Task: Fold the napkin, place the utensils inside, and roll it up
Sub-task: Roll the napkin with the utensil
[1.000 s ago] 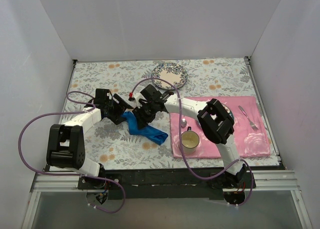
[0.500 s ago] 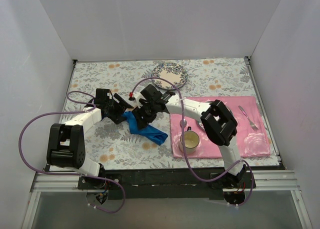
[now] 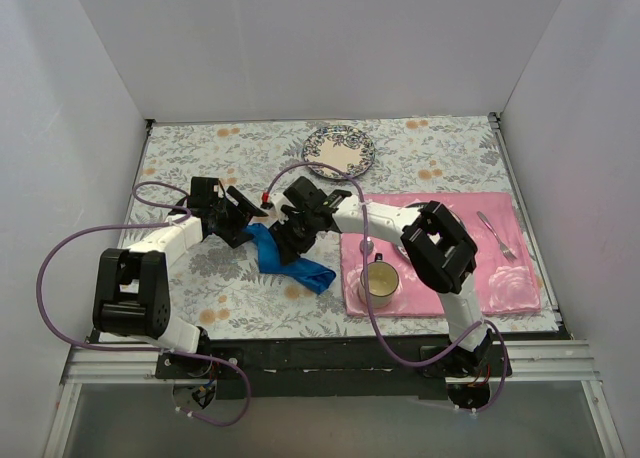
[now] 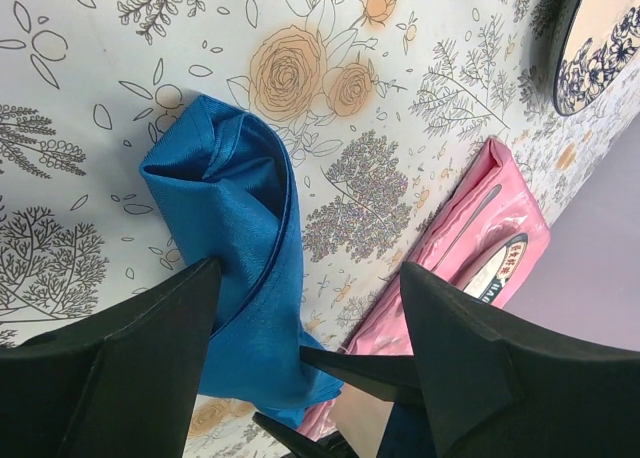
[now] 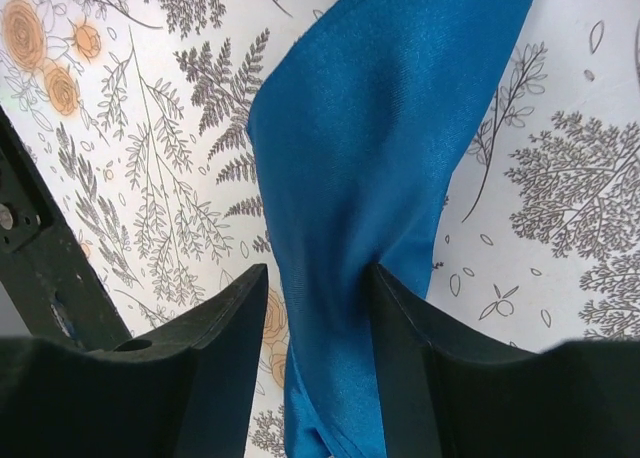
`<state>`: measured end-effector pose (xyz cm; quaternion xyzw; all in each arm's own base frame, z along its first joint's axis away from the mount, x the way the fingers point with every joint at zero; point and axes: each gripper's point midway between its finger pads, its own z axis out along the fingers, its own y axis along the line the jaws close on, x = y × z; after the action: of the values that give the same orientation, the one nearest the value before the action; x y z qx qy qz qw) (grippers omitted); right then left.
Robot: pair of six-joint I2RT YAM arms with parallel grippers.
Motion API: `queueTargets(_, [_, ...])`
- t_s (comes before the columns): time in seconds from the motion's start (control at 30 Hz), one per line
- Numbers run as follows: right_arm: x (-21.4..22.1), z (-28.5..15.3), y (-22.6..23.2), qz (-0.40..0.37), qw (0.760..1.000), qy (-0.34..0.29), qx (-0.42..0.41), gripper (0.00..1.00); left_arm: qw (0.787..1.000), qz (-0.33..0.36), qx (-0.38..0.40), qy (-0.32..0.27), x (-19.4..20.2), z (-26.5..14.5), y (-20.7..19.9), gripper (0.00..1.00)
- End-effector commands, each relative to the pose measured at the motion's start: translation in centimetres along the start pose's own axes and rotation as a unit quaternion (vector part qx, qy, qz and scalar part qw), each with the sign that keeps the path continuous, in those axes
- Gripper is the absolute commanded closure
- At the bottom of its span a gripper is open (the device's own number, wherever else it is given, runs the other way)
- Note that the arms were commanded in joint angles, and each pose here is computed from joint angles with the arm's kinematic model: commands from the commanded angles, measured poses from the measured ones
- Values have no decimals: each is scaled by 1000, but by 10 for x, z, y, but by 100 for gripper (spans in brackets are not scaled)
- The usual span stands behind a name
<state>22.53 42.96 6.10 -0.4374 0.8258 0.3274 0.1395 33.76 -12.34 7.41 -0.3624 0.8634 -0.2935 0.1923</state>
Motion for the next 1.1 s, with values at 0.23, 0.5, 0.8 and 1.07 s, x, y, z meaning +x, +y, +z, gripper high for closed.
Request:
queueTargets(0.23, [-13,-8,4,-13,1000,-20,17,49,998,38,34,-30,-10,-32,-30,29])
queueTargets(0.5, [-27,-20,9,-22,999,-34,20,33,996,39,75,23,20,-56,-42,28])
queueTargets(0.8, [-38,-22,10,-23,999,-41,18,29,995,33,66,69,59,-47,-21,28])
queueTargets(1.07, [-39,-30,7,-16,998,-45,26,29,995,23,44,90,81,-39,5,28])
